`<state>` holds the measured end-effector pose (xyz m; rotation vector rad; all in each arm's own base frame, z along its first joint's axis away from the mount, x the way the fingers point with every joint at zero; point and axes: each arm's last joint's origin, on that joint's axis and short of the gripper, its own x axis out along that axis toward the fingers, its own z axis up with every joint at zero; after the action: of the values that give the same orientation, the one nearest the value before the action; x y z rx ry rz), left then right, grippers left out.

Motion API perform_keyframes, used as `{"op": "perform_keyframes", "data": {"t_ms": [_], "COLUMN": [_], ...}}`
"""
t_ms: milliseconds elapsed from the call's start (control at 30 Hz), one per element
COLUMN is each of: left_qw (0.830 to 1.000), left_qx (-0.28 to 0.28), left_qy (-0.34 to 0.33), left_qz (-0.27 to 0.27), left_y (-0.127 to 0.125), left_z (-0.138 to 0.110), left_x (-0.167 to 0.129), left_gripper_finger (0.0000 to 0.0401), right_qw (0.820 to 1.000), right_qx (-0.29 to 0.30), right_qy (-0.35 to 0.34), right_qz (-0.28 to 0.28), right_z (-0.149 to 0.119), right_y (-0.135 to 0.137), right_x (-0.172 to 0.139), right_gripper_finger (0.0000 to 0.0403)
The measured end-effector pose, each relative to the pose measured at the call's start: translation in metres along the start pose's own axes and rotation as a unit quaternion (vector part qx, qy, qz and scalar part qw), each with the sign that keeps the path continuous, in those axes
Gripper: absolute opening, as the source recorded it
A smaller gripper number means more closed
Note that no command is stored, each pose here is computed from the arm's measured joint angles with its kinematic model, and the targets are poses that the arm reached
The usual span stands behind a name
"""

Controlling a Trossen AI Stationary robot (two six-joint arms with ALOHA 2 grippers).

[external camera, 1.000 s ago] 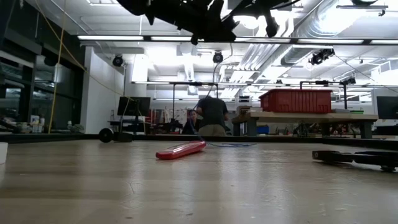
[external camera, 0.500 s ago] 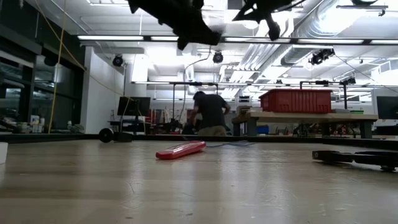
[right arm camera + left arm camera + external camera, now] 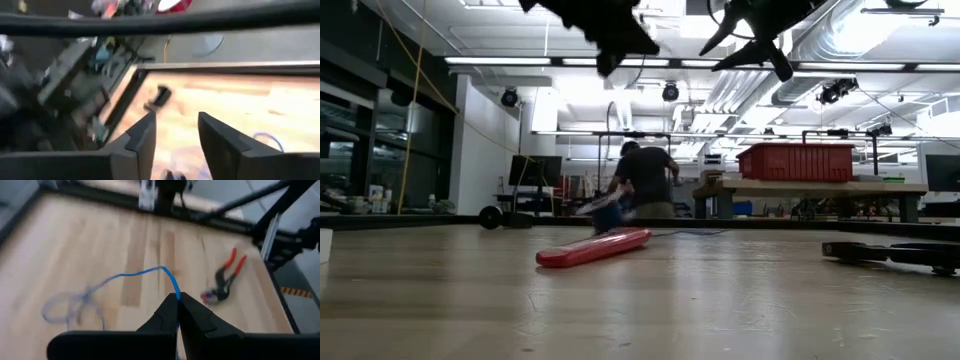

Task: Coil cords
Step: Uncoil the blue wire cable from the black spool

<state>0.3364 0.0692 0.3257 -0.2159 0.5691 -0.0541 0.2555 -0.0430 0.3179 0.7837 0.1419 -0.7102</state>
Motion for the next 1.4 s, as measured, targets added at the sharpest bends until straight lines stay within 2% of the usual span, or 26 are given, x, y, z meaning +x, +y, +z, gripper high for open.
{"op": "perform_keyframes", "data": {"t_ms": [200, 367, 567, 700, 833, 1000, 1233, 1400], "left_qw": [0.994, 0.983, 0.955, 0.93, 0.91, 0.889, 0.862, 0.84], "left_qx": [0.064, 0.08, 0.112, 0.125, 0.135, 0.133, 0.112, 0.103], "left_qy": [-0.073, -0.149, -0.259, -0.326, -0.373, -0.424, -0.487, -0.53], "left_qz": [0.046, 0.073, 0.092, 0.113, 0.119, 0.111, 0.084, 0.059], "left_y": [0.006, 0.009, -0.003, -0.015, -0.027, -0.042, -0.058, -0.066], "left_z": [0.042, 0.083, 0.129, 0.15, 0.162, 0.172, 0.178, 0.182], "left_x": [-0.036, -0.076, -0.135, -0.17, -0.199, -0.232, -0.267, -0.283], "left_gripper_finger": [0.0, 0.0, 0.0, 0.0, 0.0, 0.0, 0.0, 0.0], "right_qw": [0.996, 0.983, 0.963, 0.954, 0.942, 0.926, 0.922, 0.925], "right_qx": [-0.08, -0.131, -0.163, -0.186, -0.22, -0.252, -0.28, -0.272], "right_qy": [0.039, 0.113, 0.192, 0.222, 0.248, 0.281, 0.268, 0.264], "right_qz": [0.012, 0.063, 0.093, 0.074, 0.055, -0.013, -0.013, -0.028], "right_z": [0.005, 0.003, -0.004, -0.012, -0.02, -0.032, -0.033, -0.027], "right_y": [-0.006, -0.009, -0.013, -0.017, -0.021, -0.03, -0.03, -0.036], "right_x": [-0.019, -0.033, -0.035, -0.03, -0.021, -0.009, -0.003, 0.002], "right_gripper_finger": [0.0158, 0.0158, 0.0158, 0.0158, 0.0158, 0.0158, 0.0158, 0.0158]}}
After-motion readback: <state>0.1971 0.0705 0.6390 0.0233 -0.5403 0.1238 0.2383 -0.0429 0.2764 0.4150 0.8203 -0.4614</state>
